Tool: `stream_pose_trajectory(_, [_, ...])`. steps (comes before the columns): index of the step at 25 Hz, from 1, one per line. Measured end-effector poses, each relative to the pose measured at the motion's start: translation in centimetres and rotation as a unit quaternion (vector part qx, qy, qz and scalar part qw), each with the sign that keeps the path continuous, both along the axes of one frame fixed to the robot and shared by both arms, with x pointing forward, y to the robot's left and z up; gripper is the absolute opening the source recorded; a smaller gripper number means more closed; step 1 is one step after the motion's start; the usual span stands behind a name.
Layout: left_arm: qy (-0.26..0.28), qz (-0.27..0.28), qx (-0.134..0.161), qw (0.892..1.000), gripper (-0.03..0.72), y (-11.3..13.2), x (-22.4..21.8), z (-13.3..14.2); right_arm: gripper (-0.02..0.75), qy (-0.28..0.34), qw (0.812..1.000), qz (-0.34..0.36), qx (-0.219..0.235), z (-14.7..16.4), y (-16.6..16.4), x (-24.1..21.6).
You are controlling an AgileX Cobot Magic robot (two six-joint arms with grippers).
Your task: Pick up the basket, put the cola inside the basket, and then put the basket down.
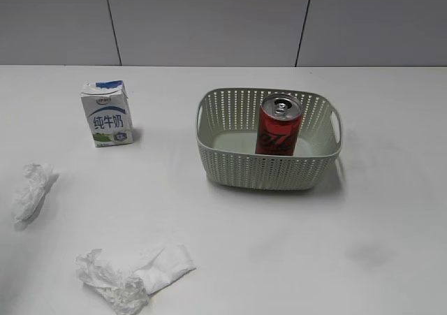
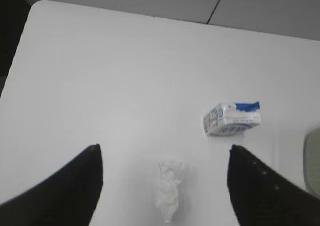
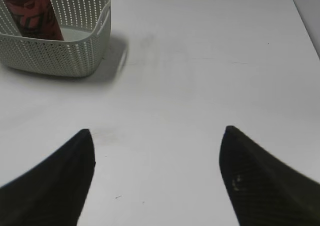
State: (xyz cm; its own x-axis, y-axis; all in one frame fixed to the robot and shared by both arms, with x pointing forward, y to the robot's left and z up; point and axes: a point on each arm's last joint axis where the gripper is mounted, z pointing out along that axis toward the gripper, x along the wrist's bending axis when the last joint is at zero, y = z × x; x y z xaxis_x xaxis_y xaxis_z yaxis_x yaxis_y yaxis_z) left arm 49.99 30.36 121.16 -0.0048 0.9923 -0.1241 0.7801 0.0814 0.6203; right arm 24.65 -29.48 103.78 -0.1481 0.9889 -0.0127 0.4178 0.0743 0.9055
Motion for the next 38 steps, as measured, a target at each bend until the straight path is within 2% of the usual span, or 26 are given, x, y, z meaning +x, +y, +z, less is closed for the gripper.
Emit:
stream_pose_trajectory(12, [0.068, 0.004, 0.038, 0.997, 0.589, 0.1, -11.0, -7.5, 0.587, 0.000, 1.000, -0.001, -0.001, 0.0, 0.0, 0.0])
stream_pose_trajectory(21, [0.025, 0.007, 0.040, 0.999, 0.589, -0.2, -17.2, -11.3, 0.587, 0.000, 1.000, -0.001, -0.001, 0.0, 0.0, 0.0])
stream_pose_trajectory(30, [-0.009, 0.011, 0.041, 0.999, 0.589, -0.4, -20.9, -16.6, 0.586, 0.000, 1.000, -0.001, -0.002, 0.0, 0.0, 0.0])
stream_pose_trajectory(38, [-0.093, 0.015, 0.046, 0.995, 0.589, -0.5, -23.5, -16.4, 0.586, 0.000, 1.000, -0.001, -0.002, 0.0, 0.0, 0.0])
